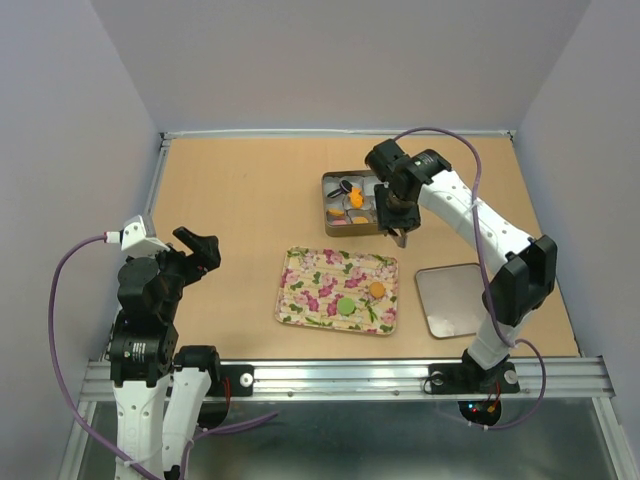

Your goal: Pack the cookies

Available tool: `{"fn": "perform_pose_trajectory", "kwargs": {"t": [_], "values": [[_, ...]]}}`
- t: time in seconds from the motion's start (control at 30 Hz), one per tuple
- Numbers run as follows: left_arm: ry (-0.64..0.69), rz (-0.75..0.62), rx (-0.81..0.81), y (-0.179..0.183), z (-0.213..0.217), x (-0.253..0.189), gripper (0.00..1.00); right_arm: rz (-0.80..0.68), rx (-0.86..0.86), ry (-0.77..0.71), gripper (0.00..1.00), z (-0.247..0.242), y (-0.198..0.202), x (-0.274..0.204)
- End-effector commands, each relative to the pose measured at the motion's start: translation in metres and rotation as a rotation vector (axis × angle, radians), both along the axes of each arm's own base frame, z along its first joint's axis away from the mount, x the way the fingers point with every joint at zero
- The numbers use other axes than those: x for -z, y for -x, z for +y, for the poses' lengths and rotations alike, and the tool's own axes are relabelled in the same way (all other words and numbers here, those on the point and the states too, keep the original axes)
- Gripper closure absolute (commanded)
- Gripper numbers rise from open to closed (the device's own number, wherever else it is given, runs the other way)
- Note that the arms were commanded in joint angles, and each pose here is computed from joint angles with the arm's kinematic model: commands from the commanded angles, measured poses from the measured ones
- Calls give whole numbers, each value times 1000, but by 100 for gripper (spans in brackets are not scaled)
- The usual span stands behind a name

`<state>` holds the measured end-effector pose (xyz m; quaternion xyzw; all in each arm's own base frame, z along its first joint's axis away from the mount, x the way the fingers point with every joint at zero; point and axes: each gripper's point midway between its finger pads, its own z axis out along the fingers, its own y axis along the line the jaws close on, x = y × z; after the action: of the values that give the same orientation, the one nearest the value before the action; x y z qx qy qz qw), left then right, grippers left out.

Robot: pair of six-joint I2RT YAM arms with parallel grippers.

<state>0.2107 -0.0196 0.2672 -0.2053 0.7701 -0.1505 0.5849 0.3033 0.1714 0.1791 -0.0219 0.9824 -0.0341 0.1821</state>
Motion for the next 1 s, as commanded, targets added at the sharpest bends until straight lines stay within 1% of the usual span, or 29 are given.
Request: {"fn": "perform_pose_trajectory", "kwargs": {"t": [0.0, 0.2, 0.33, 0.4, 0.5, 0.57, 0.67, 0.7, 0.77, 0.83, 0.97], "values": [[-16, -38, 9, -6, 0, -7, 5, -50, 19, -4, 50, -7, 3, -16], [-16, -36, 9, -6, 0, -6, 5, -78, 17, -16, 50, -8, 4, -31], [-14, -33, 7, -7, 0, -6, 5, -130, -9, -74, 51, -2, 7, -61], [-16, -33, 9, -7, 0, -6, 5, -152, -24, -98, 51, -1, 14, -75], [-15, -29, 12, -7, -1, -5, 5, -137, -47, -136, 51, 3, 31, -82], [-15, -30, 11, -8, 0, -6, 5, -91, -78, -173, 51, 14, 51, -76], [-15, -24, 11, -8, 0, -4, 5, -60, -94, -215, 51, 22, 78, -74], [-15, -21, 12, -9, -1, -3, 5, -18, -112, -205, 51, 25, 92, -61], [-15, -21, 11, -9, 0, -3, 5, 14, -124, -249, 51, 30, 113, -57], [-14, -21, 10, -9, 0, -4, 5, 76, -117, -224, 50, 23, 130, -35], [-13, -23, 7, -9, 0, -4, 5, 108, -100, -191, 48, 4, 149, -16]]}}
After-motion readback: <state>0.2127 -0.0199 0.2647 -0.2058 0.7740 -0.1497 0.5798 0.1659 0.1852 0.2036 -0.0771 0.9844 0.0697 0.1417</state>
